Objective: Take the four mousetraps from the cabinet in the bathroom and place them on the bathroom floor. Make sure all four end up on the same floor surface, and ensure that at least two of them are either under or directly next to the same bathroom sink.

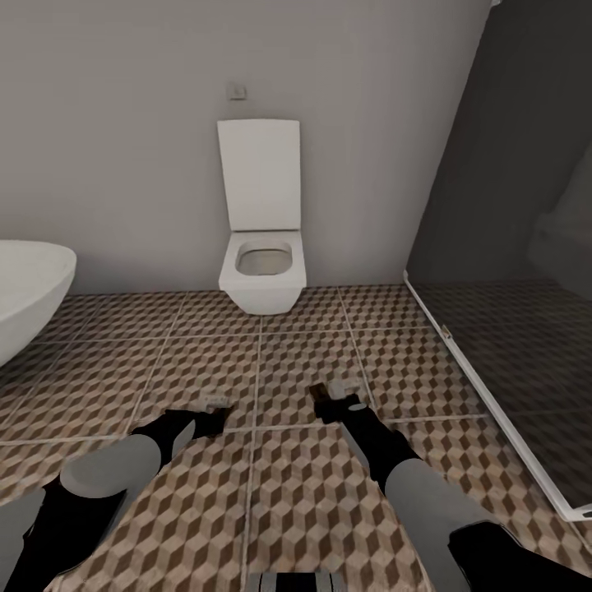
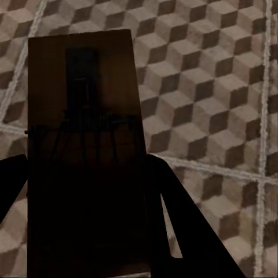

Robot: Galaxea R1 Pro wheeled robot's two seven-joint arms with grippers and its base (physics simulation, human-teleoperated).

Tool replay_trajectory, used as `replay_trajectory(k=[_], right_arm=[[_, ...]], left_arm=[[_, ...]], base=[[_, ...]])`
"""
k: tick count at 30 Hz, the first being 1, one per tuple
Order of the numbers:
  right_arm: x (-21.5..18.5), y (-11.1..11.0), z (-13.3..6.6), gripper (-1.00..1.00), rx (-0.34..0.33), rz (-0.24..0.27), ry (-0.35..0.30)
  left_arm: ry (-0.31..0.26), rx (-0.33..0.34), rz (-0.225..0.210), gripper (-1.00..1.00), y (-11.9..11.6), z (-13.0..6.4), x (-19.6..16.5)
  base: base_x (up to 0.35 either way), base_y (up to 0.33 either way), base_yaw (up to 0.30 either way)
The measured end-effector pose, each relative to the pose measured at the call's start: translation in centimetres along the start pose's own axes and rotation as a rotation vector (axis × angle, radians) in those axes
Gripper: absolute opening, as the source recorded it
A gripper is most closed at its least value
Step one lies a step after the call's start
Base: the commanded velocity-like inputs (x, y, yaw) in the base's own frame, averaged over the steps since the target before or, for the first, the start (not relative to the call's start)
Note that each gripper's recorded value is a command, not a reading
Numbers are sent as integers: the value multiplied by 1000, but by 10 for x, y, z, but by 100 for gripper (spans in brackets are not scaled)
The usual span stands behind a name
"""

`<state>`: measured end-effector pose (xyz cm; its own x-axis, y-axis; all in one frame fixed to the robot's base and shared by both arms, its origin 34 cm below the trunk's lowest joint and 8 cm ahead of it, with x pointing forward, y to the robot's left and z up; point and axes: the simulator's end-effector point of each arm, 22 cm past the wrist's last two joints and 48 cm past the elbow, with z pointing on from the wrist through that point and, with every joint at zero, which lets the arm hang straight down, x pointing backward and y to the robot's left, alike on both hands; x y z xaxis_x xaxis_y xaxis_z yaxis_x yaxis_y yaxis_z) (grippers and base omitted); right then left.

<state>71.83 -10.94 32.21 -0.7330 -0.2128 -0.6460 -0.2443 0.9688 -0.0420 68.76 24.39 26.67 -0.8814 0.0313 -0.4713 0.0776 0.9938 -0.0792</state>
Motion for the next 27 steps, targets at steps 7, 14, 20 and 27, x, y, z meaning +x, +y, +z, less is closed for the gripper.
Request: replay_trajectory(k=[7,14,20,27], right_arm=[[23,3,10,-100,-10,3,63],[38,5,19,-100,-15,6,91],[38,5,19,-100,-15,6,91],[37,5,19,-100,-16,6,90]], left_arm=[[28,1,-3,-100,1,12,15],[52,1,-6,-100,2,23,27],[51,1,-6,-100,3,23,27],[51,0,-6,-100,4,22,27]], base=[[0,0,0],[0,0,0],[0,0,0],[53,8,0]])
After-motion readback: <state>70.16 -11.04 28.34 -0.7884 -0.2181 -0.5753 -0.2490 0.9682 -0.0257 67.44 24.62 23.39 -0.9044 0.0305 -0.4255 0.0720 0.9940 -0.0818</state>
